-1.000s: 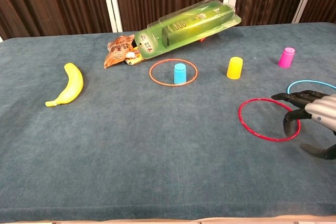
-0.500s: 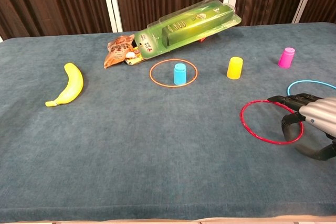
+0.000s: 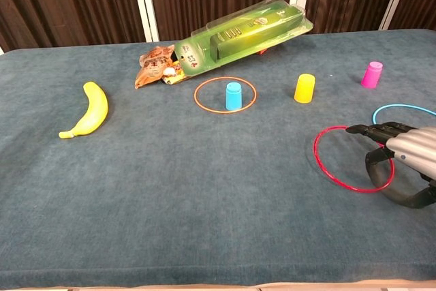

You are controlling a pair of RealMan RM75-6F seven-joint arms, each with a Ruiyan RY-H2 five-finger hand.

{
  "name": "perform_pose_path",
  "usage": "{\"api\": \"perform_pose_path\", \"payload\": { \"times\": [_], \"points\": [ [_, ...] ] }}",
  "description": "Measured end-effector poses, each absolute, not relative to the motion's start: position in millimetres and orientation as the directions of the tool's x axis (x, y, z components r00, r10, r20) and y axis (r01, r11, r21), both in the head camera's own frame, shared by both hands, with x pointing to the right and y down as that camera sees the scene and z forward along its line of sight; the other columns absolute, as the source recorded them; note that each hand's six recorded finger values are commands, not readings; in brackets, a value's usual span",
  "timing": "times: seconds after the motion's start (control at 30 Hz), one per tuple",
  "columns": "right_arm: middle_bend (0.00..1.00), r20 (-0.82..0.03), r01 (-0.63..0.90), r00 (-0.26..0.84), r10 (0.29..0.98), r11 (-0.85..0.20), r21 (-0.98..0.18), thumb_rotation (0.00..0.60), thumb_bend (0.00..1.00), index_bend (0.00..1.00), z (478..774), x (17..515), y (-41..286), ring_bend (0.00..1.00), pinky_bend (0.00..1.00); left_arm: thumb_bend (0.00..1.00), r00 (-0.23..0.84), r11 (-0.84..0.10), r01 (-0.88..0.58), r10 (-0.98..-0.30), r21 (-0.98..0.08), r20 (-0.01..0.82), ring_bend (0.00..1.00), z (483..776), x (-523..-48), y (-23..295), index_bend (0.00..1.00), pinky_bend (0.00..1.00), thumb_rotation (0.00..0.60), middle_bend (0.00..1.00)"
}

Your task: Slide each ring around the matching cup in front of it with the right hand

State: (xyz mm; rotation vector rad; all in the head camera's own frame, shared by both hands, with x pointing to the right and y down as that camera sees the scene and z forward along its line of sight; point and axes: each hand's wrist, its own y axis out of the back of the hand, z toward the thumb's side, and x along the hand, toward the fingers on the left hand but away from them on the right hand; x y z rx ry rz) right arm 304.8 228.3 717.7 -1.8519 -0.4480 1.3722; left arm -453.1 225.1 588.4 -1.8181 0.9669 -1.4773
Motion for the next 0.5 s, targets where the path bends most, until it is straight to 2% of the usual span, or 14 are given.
{"api": "perform_pose_path", "payload": {
  "times": [0.5],
  "points": [
    [0.08, -0.638, -0.145, 0.353, 0.685, -0.634, -0.760, 0.600, 0.48, 0.78, 717.9, 303.7, 222.5, 0.00, 0.00, 0.46, 0.114, -0.554, -0.165, -0.832, -0.816, 0.542, 0.00, 588.1, -453.2, 224.3, 0.00, 0.05, 0.600, 0.00]
  ]
}}
